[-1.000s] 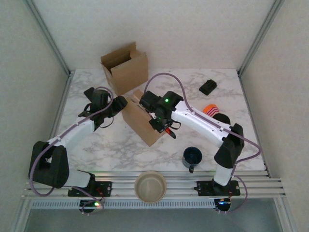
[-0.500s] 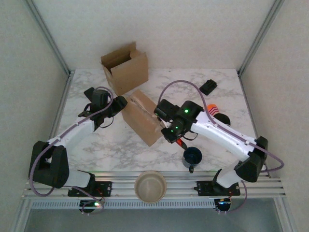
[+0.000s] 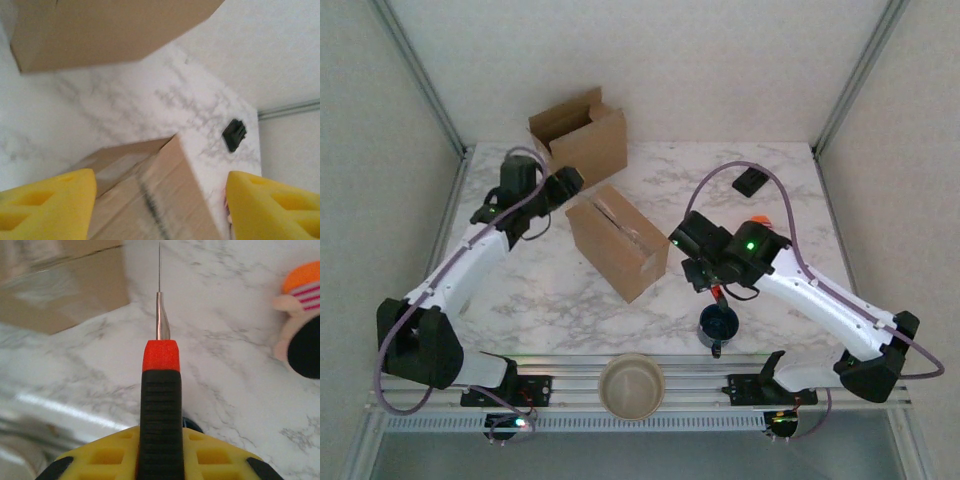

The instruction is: Unpack the express box

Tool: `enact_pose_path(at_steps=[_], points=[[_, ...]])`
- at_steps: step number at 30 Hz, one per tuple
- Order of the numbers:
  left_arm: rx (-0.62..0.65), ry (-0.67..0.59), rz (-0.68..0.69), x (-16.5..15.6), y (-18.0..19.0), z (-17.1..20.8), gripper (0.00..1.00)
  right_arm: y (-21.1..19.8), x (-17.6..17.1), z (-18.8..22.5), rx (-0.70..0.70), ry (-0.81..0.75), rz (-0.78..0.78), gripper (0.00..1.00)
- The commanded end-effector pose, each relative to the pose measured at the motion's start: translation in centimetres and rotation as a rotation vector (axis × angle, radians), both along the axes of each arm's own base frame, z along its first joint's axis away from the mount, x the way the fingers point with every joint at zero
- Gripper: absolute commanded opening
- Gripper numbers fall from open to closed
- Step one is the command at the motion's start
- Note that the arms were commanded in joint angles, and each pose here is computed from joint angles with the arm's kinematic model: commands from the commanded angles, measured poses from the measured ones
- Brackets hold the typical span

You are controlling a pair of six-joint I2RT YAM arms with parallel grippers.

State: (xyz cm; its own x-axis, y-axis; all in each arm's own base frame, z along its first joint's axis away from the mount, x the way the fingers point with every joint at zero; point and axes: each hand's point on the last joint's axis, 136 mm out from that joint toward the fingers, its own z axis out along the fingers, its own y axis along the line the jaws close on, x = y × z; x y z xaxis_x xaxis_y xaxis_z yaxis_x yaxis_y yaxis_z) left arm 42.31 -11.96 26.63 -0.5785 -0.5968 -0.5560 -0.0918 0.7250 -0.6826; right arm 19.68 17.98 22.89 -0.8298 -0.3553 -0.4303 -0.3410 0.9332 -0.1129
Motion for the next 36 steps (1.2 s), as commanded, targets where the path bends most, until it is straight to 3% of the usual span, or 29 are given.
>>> enact_pose_path(at_steps=[1, 4, 8, 19, 36], points=[[0.137, 0.019, 0.055, 0.8, 2.6, 1.0, 0.54, -0.1, 2.5, -2.1, -0.002, -0.069, -0.175, 0.00], [0.206, 0.095, 0.091, 2.3, 4.4, -1.6, 0.28, 1.5, 2.9, -4.4, 0.017, -0.033, -0.213, 0.00], [0.273, 0.196, 0.096, 3.6, 5.0, -6.6, 0.16, 3.6, 3.1, -6.6, 0.054, -0.004, -0.236, 0.00], [0.265, 0.295, 0.009, 1.7, 2.9, -13.2, 0.15, 7.5, 5.3, -8.6, 0.143, 0.038, -0.218, 0.00], [0.208, 0.315, -0.007, -2.3, 1.9, -14.3, 0.16, 8.2, 10.9, -7.6, 0.196, 0.020, -0.153, 0.00]])
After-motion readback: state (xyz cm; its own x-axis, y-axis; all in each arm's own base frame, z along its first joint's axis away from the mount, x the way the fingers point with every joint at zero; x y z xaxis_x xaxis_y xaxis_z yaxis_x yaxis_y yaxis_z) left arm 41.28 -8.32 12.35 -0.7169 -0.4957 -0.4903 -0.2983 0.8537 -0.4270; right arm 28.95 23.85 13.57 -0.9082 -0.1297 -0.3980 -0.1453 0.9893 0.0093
